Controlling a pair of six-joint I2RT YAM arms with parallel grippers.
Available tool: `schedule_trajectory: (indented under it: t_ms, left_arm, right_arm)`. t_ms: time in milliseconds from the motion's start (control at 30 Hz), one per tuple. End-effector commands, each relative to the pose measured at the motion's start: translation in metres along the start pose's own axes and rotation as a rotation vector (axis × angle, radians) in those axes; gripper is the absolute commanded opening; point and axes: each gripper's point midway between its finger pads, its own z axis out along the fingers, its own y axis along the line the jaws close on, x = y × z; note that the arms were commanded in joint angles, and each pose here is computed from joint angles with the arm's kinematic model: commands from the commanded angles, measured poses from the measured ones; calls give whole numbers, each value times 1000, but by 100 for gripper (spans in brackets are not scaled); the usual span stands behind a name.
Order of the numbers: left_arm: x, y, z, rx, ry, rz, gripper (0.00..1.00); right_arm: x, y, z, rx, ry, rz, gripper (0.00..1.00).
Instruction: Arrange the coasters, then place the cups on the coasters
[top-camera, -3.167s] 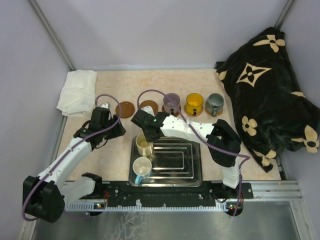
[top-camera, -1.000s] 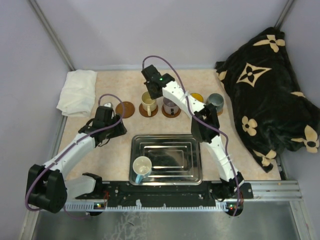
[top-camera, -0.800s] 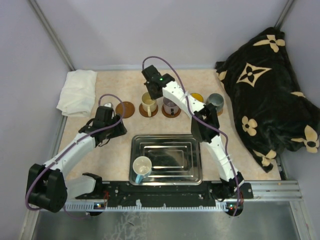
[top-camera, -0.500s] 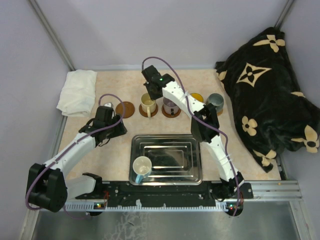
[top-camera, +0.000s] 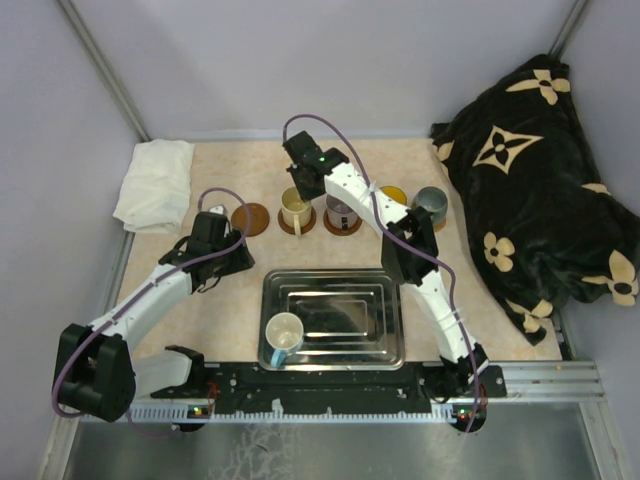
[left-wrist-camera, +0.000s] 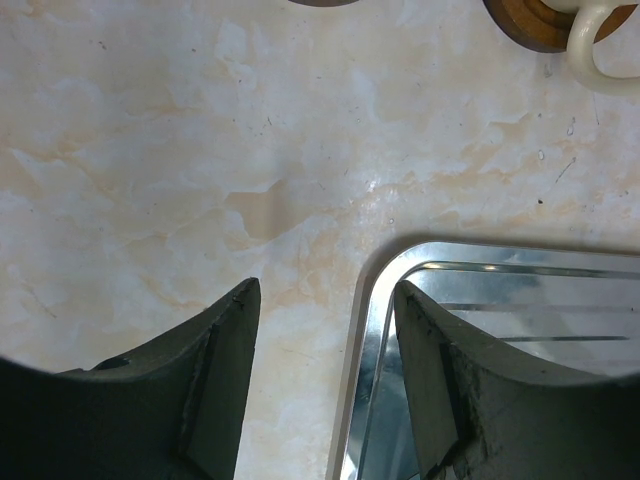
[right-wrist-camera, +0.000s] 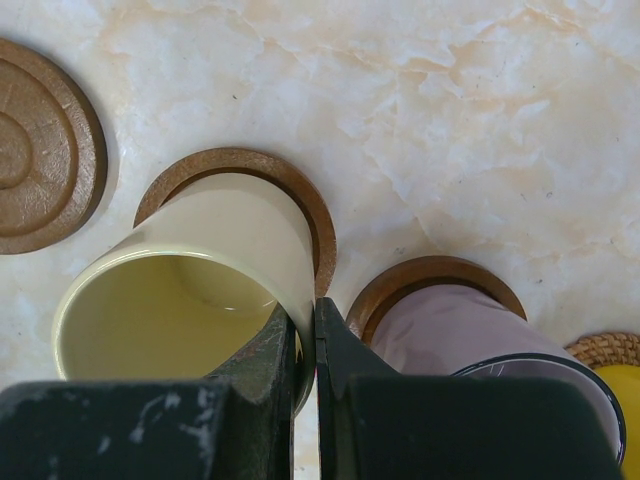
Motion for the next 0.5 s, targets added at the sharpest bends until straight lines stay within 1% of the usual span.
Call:
schedule_trajectory:
  t_ms: [0, 100, 133, 200, 267, 333, 467]
  left_arm:
    - [-6, -4, 0, 13, -26, 11, 62]
    - [-6, -4, 0, 12, -25, 12, 62]
    - [-6, -4, 0, 13, -25, 9, 62]
    - [-5, -4, 0, 14, -23, 10, 62]
    - [-6, -4, 0, 15, -25, 9, 62]
    - [-5, -4, 1, 14, -23, 10, 62]
    - [-4, -4, 1, 16, -20, 10, 62]
  right_arm:
    - [-20, 1, -1, -16, -69, 9, 1]
    - [-22, -2, 0, 1, -77, 10, 2]
    - [-23, -2, 0, 3, -79, 11, 4]
    - [-23, -3, 1, 5, -79, 11, 13]
    - [-22, -3, 1, 7, -80, 12, 17]
    - [-22, -3, 1, 10, -81, 15, 23]
    - [-26, -4, 0, 12, -92, 18, 27]
